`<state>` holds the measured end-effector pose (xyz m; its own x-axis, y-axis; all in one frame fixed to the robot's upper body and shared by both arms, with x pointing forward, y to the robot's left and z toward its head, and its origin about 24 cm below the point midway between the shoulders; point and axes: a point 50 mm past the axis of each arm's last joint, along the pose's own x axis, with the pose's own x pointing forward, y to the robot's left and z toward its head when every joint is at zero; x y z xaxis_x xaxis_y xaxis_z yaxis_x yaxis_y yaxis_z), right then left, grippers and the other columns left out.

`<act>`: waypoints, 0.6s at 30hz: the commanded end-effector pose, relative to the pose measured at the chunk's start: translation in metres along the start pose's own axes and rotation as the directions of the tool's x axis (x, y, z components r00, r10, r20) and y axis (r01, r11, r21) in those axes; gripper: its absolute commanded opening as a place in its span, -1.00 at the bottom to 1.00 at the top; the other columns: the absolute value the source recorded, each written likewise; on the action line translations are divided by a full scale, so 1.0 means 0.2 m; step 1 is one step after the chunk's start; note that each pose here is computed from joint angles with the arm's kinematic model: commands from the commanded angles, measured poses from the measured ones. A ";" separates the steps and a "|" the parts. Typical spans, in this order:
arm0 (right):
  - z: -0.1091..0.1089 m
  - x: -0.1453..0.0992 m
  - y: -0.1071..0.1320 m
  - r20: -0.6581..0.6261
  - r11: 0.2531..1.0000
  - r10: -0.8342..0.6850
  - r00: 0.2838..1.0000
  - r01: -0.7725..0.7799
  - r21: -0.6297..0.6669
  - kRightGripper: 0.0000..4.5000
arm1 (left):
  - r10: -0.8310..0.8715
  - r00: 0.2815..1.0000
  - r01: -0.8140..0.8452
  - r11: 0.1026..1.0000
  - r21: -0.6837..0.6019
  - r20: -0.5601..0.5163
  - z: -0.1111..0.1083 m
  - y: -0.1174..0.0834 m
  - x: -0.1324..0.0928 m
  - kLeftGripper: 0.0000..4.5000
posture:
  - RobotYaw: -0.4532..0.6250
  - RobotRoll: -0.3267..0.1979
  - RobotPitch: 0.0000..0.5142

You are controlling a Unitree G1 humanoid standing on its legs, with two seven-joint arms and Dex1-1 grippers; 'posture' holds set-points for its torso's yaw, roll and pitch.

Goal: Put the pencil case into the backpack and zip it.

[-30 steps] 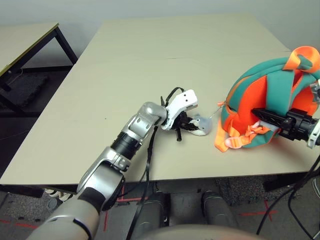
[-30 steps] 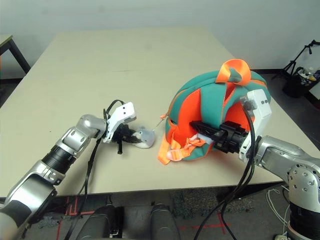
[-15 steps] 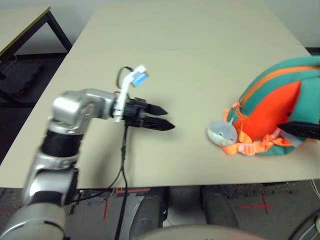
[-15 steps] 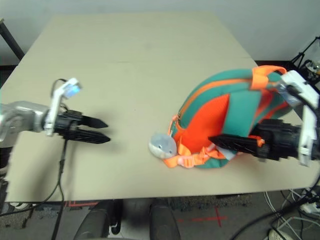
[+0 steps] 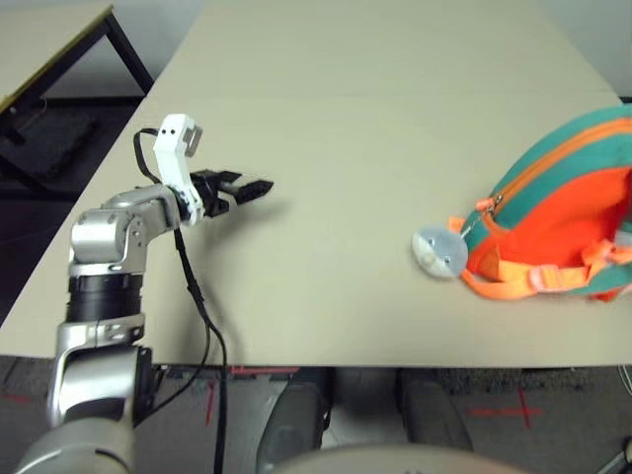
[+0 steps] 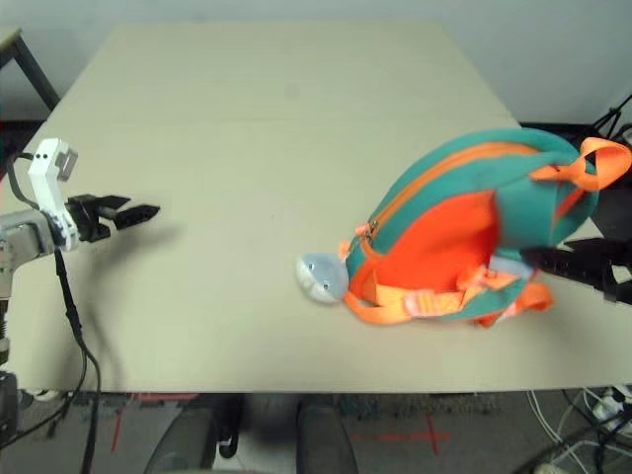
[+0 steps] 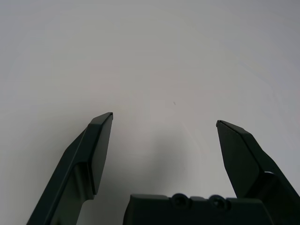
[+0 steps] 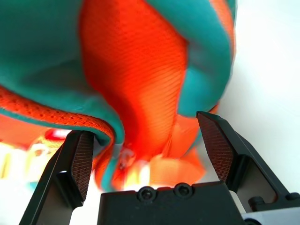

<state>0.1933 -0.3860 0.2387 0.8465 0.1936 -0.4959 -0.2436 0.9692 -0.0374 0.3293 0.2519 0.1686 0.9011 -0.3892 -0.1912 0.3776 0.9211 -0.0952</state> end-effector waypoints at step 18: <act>0.02 -0.36 0.14 -0.017 0.954 0.245 0.969 -0.238 0.185 0.98 | 0.152 0.987 -0.151 0.988 -0.023 0.047 -0.07 0.12 -0.01 1.00 | -0.20 0.25 -0.36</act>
<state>0.1330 -0.3724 0.2737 0.7414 0.4239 -0.5202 -0.3497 0.9057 0.2398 0.3339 0.2696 0.1540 0.9554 -0.2551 -0.1486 0.2427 0.9653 -0.0968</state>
